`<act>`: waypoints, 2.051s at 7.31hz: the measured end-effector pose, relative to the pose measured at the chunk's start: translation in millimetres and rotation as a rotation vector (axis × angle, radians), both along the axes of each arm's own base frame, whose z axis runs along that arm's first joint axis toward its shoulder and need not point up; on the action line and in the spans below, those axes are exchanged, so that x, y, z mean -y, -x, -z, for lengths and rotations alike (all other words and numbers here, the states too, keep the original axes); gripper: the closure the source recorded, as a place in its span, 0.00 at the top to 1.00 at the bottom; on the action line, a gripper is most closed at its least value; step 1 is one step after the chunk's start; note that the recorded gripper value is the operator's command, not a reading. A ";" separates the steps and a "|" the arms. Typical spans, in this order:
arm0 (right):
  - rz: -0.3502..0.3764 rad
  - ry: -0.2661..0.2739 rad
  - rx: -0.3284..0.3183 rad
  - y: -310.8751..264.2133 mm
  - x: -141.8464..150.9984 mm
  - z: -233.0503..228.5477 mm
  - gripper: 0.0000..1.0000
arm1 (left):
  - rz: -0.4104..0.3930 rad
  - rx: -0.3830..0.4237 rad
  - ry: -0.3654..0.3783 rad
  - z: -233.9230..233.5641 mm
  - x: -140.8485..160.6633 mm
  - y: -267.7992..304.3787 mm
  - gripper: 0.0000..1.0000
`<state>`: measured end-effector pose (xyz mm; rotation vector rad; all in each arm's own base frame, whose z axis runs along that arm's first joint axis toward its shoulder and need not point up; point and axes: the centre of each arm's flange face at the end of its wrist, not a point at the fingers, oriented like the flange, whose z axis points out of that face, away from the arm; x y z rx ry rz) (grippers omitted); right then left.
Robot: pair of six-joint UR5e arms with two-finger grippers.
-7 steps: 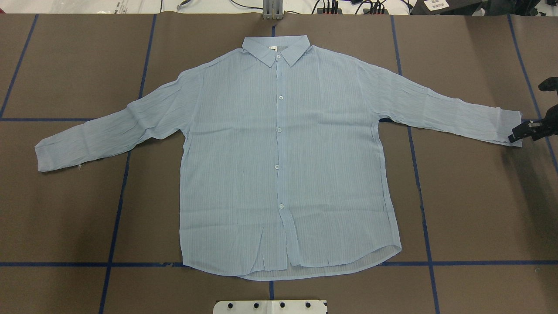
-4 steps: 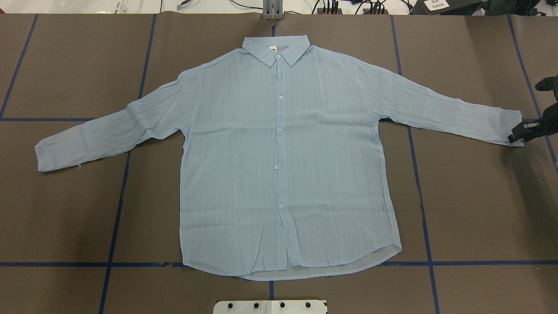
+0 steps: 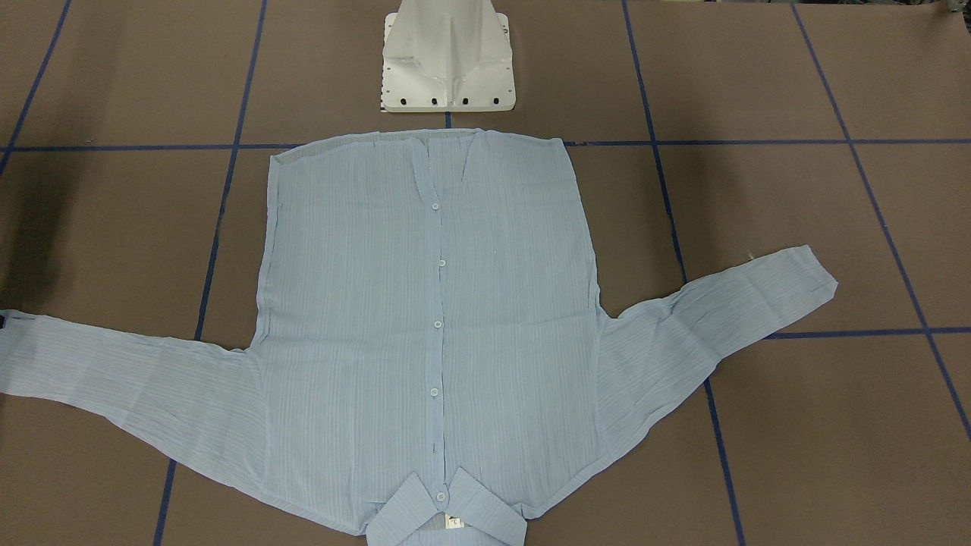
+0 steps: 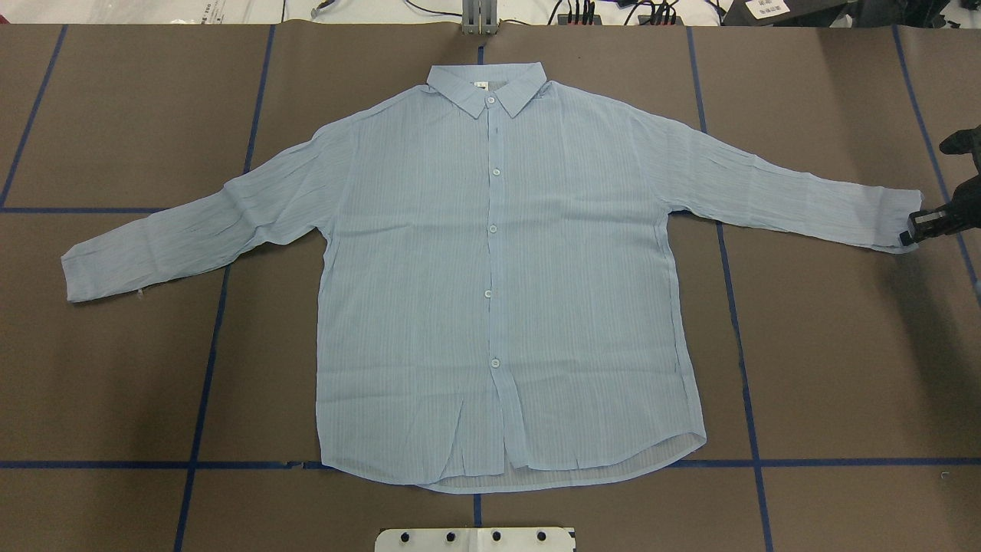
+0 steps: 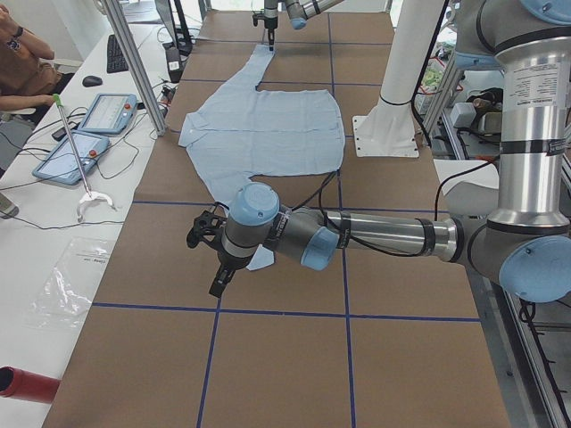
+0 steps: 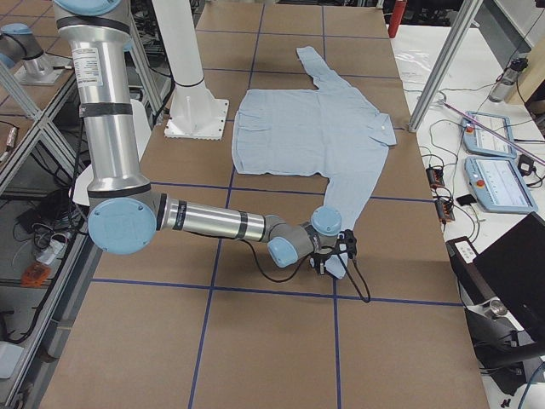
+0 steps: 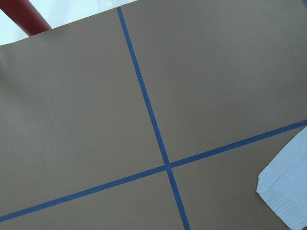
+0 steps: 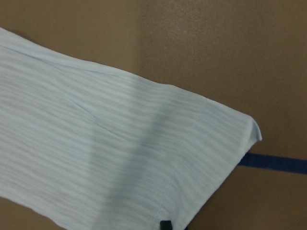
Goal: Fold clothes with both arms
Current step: 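Lower the right gripper to the cuff of the sleeve nearest it and grasp, then lift the sleeve with the right gripper and carry it across toward the collar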
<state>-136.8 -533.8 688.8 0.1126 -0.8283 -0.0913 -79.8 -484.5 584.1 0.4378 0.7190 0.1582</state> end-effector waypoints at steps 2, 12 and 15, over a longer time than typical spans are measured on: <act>-0.002 -0.067 0.059 -8.5 -2.7 46.1 0.00 | 0.000 0.000 0.000 0.2 0.3 0.0 1.00; 0.004 -0.138 0.298 282.5 106.1 543.5 0.00 | 0.001 0.003 0.001 -3.0 -2.9 2.0 1.00; 0.011 -0.171 0.229 389.6 93.8 544.4 0.00 | 0.003 0.002 0.002 -2.6 -3.1 2.2 1.00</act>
